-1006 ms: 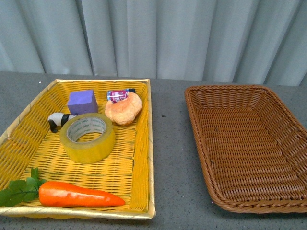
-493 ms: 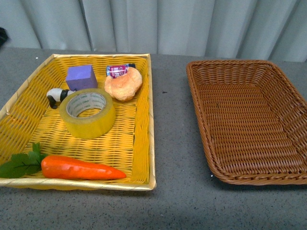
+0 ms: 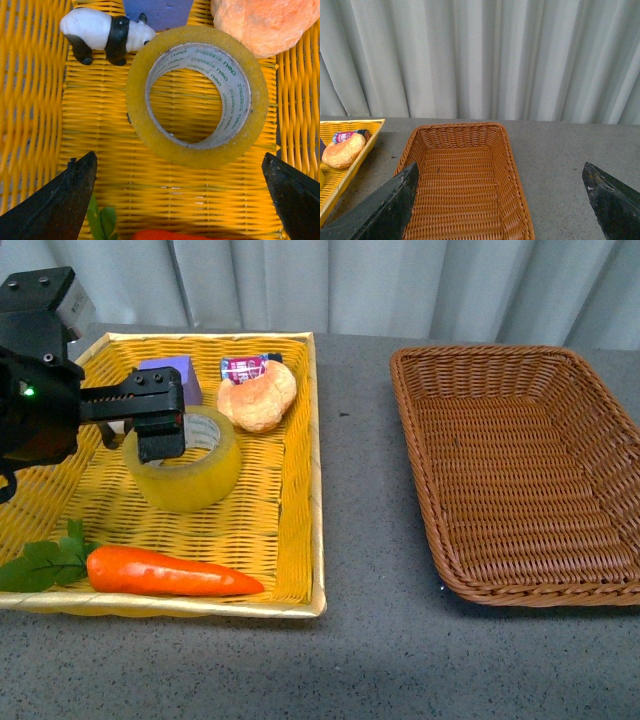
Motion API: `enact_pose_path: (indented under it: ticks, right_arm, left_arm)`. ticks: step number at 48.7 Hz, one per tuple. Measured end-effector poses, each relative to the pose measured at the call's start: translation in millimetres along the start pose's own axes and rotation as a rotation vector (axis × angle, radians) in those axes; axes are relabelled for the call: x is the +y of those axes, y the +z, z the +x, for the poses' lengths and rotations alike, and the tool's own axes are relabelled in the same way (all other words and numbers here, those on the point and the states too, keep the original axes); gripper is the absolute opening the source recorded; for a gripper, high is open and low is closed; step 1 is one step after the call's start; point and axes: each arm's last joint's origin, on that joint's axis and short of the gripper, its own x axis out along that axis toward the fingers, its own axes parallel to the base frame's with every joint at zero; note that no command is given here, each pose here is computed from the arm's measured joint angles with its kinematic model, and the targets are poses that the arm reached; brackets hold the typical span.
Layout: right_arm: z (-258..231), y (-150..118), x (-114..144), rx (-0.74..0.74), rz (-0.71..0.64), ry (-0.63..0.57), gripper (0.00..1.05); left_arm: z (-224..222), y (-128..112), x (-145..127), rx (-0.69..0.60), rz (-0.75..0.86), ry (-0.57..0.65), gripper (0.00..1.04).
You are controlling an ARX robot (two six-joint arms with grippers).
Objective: Move tape to another basket
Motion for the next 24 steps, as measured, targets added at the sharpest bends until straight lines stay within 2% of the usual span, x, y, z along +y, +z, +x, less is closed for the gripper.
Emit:
enact_pose_path:
  ticks: [11, 17, 24]
  right_arm:
    - [0, 0, 0, 0.0, 0.0, 0.0, 0.96]
    - [0, 0, 0, 0.0, 0.0, 0.0, 0.96]
    - [0, 0, 0, 0.0, 0.0, 0.0, 0.96]
  left_arm:
    - [22, 6, 6, 0.058, -0.061, 0.077, 0.98]
    - [36, 5, 14, 0.095, -0.164, 0.136, 0.98]
    - [42, 4, 16, 0.114, -0.207, 0.141, 0.98]
